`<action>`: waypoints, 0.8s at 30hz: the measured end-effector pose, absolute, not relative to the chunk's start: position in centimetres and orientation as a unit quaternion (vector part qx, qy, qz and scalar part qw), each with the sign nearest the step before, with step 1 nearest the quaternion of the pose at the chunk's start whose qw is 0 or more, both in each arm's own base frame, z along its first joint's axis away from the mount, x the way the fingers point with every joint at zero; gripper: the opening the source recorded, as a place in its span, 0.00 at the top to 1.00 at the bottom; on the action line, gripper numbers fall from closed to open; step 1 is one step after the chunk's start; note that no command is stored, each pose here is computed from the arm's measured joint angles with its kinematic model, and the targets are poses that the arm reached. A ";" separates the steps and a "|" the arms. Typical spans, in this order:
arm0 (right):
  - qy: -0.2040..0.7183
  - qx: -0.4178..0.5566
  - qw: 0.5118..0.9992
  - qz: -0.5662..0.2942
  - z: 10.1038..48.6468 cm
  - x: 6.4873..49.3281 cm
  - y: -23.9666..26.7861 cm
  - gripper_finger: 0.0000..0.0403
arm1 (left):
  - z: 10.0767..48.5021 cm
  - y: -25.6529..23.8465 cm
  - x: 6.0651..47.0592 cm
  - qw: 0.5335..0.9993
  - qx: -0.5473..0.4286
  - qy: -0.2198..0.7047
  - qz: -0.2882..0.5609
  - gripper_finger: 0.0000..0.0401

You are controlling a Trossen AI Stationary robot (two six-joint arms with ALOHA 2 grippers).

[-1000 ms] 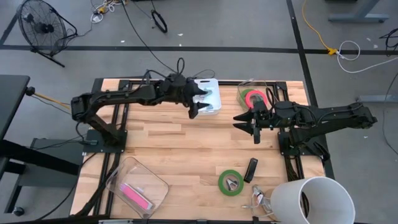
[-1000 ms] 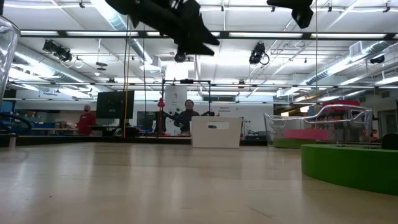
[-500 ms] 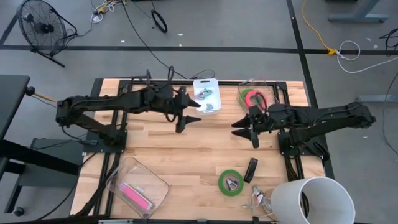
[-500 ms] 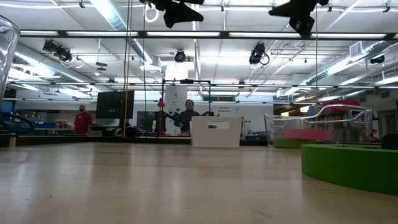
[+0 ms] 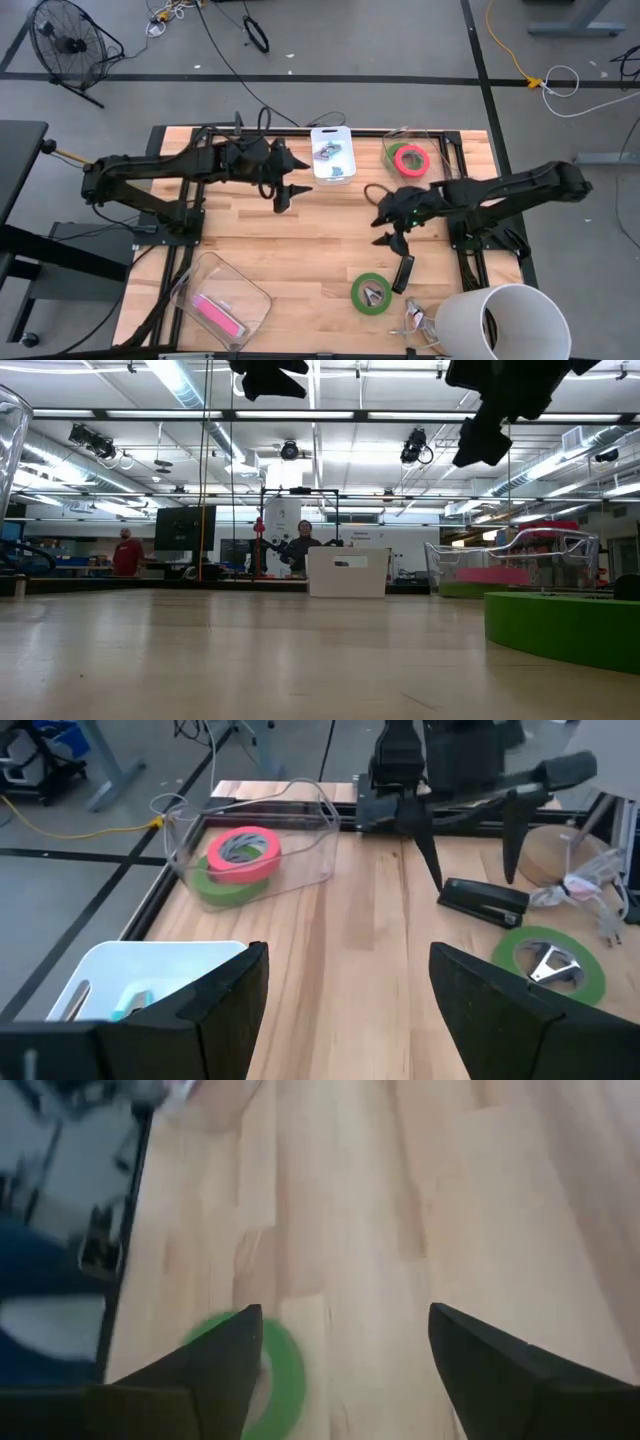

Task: Pick and place Stapler, Stapler remover, tape
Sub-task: Put the green tape into the top transparent bin

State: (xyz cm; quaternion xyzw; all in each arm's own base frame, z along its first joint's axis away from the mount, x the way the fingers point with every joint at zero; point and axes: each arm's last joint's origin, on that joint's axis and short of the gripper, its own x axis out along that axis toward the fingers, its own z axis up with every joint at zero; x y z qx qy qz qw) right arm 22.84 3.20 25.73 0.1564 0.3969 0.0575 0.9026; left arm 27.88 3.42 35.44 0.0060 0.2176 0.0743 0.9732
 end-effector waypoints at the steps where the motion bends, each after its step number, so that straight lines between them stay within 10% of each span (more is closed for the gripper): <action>1: 0.403 0.142 0.902 0.068 25.4 23.0 3.4 0.30 | 35.4 3.4 27.9 0.973 0.006 0.218 0.074 0.31; 24: 0.416 -0.086 0.873 0.238 20.2 26.1 10.1 0.31 | 35.4 3.6 27.9 0.970 0.012 0.219 0.105 0.31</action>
